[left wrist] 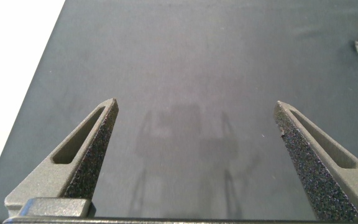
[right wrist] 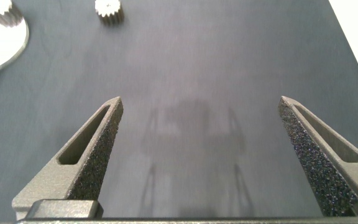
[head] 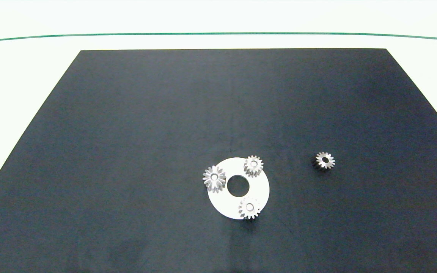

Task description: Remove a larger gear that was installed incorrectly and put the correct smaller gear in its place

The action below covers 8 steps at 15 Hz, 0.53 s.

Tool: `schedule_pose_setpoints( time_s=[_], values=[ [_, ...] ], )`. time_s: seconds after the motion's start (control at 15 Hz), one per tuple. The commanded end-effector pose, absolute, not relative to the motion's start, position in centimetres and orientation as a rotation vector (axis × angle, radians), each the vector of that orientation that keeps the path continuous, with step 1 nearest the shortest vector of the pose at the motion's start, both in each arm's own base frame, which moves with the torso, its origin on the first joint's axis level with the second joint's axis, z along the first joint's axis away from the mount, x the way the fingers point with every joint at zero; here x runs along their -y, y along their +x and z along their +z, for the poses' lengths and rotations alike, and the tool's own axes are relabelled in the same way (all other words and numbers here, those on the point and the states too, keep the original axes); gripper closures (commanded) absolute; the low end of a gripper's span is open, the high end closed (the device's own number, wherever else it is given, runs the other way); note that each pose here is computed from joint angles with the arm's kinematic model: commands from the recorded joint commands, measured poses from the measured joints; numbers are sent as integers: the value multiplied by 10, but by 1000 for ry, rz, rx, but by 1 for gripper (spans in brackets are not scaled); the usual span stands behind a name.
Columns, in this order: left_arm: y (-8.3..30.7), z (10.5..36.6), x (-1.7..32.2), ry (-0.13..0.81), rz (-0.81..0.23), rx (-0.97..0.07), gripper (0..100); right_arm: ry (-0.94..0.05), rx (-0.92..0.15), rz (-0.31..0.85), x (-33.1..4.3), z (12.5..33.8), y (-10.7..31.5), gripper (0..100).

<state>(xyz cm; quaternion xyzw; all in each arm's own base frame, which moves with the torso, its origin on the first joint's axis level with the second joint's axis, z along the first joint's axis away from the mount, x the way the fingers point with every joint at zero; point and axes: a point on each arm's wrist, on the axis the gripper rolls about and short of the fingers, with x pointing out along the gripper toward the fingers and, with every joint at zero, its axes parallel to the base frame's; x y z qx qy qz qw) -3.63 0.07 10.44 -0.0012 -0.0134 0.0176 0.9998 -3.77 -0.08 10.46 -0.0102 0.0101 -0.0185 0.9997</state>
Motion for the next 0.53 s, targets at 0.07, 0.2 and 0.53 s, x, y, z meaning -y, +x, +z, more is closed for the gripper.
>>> schedule_pose_setpoints(
  time_s=[0.07,0.2,0.53],
  values=[
    [-63,135,-1,2,28,-8,0,-35,-53,-27,1,126,-55,0],
    [-74,149,-1,4,24,-29,0,-53,-39,-34,1,133,-60,0],
    [-76,165,-1,62,26,-88,0,-57,-107,-38,1,167,-72,0]
  ],
)
